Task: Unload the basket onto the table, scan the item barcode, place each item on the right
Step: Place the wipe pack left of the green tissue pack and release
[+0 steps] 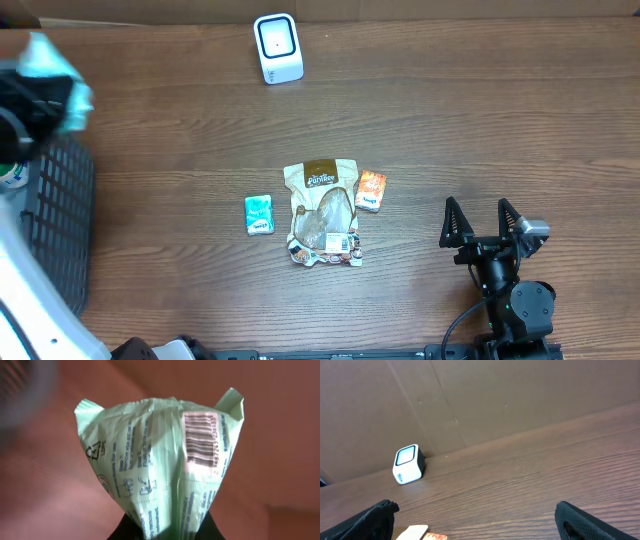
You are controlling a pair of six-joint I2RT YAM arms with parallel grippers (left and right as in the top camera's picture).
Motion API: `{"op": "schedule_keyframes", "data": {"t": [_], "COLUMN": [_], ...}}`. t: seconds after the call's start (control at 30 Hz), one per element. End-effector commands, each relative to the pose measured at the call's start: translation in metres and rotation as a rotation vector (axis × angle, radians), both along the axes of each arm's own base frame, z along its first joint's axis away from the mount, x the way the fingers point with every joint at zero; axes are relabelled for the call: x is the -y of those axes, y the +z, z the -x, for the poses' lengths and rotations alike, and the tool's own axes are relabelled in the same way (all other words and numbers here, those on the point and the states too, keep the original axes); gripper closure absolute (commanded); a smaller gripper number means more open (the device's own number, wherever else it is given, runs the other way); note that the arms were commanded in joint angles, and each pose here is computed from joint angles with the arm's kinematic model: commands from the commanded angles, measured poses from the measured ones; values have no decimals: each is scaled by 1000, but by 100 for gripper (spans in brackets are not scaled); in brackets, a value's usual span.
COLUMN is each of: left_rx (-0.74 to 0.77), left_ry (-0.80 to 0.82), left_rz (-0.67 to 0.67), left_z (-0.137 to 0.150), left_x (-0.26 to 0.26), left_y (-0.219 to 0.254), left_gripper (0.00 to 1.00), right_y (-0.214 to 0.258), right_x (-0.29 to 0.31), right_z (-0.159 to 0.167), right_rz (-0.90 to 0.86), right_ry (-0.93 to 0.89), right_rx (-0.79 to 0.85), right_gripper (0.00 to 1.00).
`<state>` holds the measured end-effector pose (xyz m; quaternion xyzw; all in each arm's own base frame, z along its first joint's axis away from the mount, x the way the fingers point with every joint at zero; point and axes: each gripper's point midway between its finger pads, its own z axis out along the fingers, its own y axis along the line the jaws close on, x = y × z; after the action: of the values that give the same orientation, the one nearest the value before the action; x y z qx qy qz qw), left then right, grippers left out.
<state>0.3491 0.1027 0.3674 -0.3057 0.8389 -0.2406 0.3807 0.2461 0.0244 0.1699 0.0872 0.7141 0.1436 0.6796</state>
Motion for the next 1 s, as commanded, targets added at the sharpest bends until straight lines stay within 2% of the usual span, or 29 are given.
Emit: {"op": "schedule_keyframes", "data": {"t": [0.0,0.13,0.37,0.5,0.67,0.97], "left_rx": [-151,-363,-545,-632,-673,-630], "left_ry": [-79,-154,-346,-363,-338,-373], "left_rz": [-47,-203,-402,-456,-514,-532], "left_z": [0,8,20,34,40,40], "left_x": [43,81,144,147,135,137], "left_y": [-32,-84,-168,-208,-245,-296], "left_gripper": [96,96,96,96,96,96], "right_y": [-2,-2,-2,-2,-2,-2], "right_x": [1,1,1,1,1,1], "right_z": [0,0,0,0,0,0], "right_rz": [-1,-1,-1,-1,-1,-1], "right_ry": [-5,-5,-5,-5,-5,-5], "right_rx": [3,2,3,3,3,3], "right_gripper": [0,0,0,0,0,0]}}
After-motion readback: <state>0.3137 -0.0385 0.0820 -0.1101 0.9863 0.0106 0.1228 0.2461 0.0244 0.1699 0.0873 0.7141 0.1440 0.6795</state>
